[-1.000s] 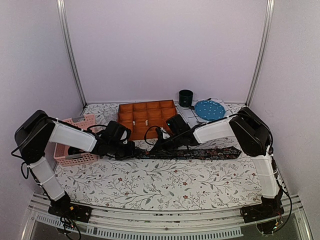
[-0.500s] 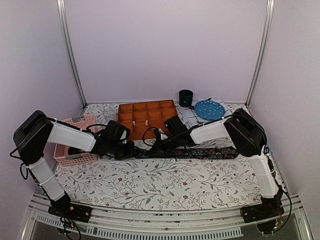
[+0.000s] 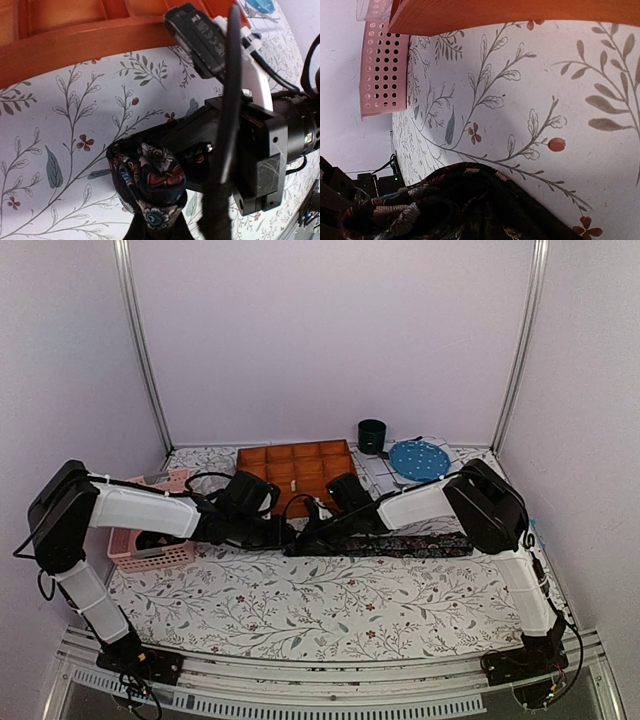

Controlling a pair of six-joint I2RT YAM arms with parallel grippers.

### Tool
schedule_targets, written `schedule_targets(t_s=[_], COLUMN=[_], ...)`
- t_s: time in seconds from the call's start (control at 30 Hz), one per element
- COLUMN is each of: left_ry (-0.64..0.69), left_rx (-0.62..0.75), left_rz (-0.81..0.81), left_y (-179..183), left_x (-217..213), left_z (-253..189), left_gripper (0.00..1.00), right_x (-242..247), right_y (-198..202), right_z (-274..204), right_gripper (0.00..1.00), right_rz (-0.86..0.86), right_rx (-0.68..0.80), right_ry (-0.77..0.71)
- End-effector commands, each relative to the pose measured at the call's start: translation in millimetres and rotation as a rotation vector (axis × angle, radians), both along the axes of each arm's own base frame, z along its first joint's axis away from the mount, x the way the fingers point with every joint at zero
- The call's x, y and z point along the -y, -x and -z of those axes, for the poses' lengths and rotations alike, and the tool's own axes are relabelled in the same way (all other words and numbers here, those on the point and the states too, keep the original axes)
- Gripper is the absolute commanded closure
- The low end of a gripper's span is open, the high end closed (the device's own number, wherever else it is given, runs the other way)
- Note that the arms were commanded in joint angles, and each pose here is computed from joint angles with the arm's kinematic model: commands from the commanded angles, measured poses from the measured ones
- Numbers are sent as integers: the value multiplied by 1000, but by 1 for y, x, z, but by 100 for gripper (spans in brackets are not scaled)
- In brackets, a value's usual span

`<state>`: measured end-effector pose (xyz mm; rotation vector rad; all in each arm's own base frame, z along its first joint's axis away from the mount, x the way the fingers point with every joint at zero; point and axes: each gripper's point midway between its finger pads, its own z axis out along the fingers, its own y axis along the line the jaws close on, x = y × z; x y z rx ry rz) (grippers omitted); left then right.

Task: Roll the ties
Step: Roll the tie at the center of the board.

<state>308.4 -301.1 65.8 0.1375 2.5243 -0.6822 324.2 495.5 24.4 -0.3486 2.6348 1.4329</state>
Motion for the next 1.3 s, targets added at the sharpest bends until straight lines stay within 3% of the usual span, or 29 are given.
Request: schedule_targets(t_s=[0.0,0.2,0.6,1.27], left_ry=[-52,-121,-252,-479], left_rx=[22,47,88,133], left_rz=[37,20,-37,-37], left_y=[0,-3,-12,-27], left_x=[11,3,-21,-30], left_z=[2,4,6,8], left_gripper=[100,100,100,100], right_x=[9,12,21,77], right_y=[16,8,-11,-11], right_z=[60,24,-94,-180], right_gripper=[100,98,90,87], right_rz=[8,41,107,268], right_rx=[-89,-42,104,274], right_ry=[109,62,-72,-125])
